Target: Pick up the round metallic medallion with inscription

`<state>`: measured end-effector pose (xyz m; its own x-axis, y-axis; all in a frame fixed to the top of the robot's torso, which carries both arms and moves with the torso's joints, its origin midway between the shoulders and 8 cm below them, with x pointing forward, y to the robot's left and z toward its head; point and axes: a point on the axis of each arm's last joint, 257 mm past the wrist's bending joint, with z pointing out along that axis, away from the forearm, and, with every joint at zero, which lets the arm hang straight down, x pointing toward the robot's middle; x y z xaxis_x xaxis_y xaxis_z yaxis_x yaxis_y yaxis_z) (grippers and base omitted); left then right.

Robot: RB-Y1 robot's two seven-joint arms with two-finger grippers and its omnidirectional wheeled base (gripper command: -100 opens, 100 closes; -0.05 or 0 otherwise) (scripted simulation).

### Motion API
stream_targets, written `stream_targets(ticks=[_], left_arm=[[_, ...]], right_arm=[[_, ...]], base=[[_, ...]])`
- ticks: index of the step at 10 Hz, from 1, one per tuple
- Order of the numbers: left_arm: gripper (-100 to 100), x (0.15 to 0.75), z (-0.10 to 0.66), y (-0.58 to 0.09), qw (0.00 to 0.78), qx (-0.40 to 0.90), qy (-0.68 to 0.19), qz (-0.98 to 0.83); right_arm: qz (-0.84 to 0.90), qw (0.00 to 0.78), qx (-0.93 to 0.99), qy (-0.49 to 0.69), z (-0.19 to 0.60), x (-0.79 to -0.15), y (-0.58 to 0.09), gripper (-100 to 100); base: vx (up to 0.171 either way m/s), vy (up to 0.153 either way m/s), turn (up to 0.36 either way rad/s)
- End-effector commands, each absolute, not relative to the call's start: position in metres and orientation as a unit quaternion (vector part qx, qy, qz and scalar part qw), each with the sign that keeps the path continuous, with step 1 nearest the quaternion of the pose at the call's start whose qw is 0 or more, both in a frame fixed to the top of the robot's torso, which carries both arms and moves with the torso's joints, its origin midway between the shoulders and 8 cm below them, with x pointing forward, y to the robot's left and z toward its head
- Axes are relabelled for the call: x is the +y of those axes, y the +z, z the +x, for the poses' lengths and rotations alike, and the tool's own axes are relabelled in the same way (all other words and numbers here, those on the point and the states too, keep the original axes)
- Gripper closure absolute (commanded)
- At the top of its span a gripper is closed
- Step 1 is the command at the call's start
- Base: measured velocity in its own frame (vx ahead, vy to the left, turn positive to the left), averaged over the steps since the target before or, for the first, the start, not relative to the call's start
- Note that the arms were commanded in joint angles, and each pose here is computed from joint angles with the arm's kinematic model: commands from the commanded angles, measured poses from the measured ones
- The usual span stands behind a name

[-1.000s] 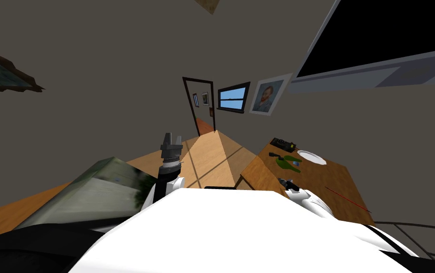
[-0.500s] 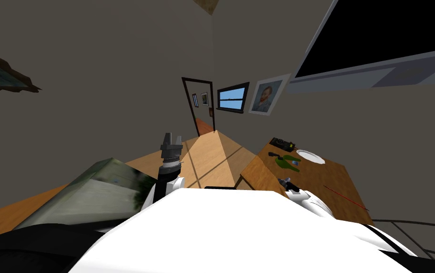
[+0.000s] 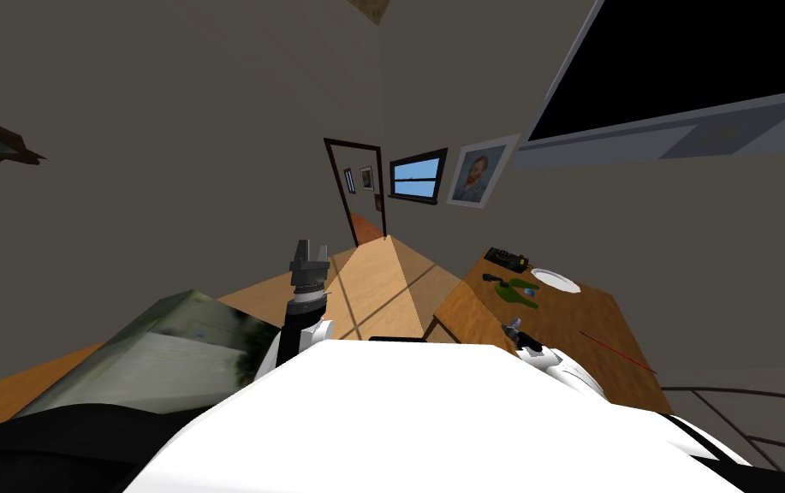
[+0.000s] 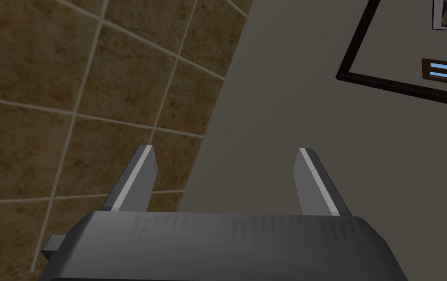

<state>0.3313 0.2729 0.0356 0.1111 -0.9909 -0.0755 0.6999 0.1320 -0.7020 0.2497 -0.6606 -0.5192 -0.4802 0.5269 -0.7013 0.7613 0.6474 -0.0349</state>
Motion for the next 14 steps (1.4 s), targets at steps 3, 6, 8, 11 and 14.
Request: stream_targets(ticks=[3, 6, 8, 11, 14], left_arm=[[0, 0.273, 0.331, 0.036, 0.698, 0.280, -0.605, -0.260], [0, 0.273, 0.331, 0.036, 0.698, 0.280, -0.605, -0.260], [0, 0.273, 0.331, 0.036, 0.698, 0.280, -0.605, -0.260], [0, 0.273, 0.331, 0.036, 0.698, 0.280, -0.605, -0.260], [0, 0.273, 0.331, 0.036, 0.698, 0.280, -0.605, -0.260]], right_arm=[[0.382, 0.337, 0.843, -0.174, 0.250, -0.661, -0.519, -100], [0.378, 0.338, 0.845, -0.170, 0.259, -0.649, -0.523, -100], [0.371, 0.340, 0.849, -0.164, 0.277, -0.626, -0.529, -100], [0.364, 0.341, 0.852, -0.160, 0.293, -0.606, -0.533, -100], [0.358, 0.342, 0.854, -0.159, 0.307, -0.587, -0.535, -100]], base=[[0.001, 0.002, -0.005], [0.000, 0.000, -0.003], [-0.027, -0.028, -0.016], [-0.021, -0.074, -0.108], [0.004, -0.117, -0.041]])
